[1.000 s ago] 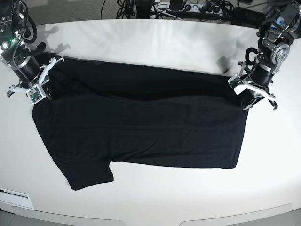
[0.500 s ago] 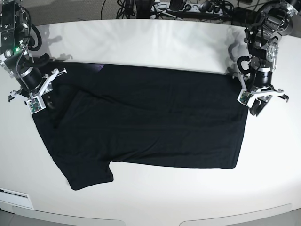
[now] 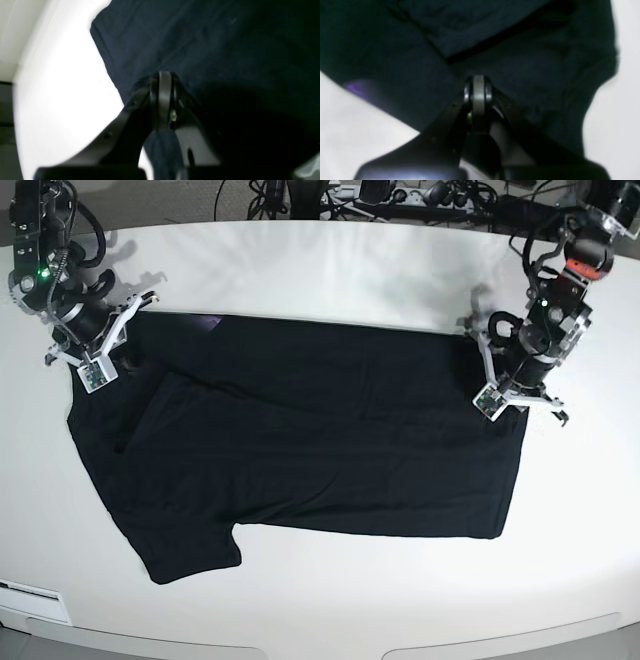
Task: Fold the T-shirt properly
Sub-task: 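Regrasp the shirt edge with both grippers and drag it further back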
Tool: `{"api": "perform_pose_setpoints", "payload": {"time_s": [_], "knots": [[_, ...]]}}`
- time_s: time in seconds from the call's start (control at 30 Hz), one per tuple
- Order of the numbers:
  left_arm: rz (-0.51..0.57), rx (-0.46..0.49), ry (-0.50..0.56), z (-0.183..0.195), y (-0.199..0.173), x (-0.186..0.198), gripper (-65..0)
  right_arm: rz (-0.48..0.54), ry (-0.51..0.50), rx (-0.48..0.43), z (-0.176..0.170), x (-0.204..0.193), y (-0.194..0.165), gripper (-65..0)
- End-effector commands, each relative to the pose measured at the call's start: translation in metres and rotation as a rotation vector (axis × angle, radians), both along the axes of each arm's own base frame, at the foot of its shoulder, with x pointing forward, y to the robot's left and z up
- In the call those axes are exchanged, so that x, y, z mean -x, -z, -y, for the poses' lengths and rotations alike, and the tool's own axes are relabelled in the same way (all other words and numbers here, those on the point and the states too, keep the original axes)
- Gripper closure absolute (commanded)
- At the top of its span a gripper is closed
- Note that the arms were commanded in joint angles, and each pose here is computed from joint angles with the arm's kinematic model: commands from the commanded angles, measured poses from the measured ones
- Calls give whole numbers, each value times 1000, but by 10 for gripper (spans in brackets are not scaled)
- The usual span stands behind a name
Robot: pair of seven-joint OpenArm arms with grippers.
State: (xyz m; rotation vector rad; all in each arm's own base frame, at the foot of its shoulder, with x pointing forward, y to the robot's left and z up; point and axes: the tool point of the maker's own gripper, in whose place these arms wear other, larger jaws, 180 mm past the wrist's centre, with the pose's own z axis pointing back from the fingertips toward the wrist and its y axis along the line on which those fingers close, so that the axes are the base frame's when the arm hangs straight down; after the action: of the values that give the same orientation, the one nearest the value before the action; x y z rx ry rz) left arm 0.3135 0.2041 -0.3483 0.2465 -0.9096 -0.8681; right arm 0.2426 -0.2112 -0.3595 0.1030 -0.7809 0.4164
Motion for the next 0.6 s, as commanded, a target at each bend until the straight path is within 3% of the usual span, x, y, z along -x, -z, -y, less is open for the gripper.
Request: {"api": "perform_pose_setpoints", "payload": {"time_s": [0.0,0.13,0.3,0.57], "knots": [[-3,1,-3,-4,-1,-6,0,3,1,6,7,-2,0,0],[-212,-49,0,-8,41,18,0,-128,23,32,22,17,30,0],[-401,-101,-33,-17,57,58,0,-266,27,74,32,48,42,0],[-460,-170,62,-8,39,116,0,-300,9,161,47,92,25,0]]}}
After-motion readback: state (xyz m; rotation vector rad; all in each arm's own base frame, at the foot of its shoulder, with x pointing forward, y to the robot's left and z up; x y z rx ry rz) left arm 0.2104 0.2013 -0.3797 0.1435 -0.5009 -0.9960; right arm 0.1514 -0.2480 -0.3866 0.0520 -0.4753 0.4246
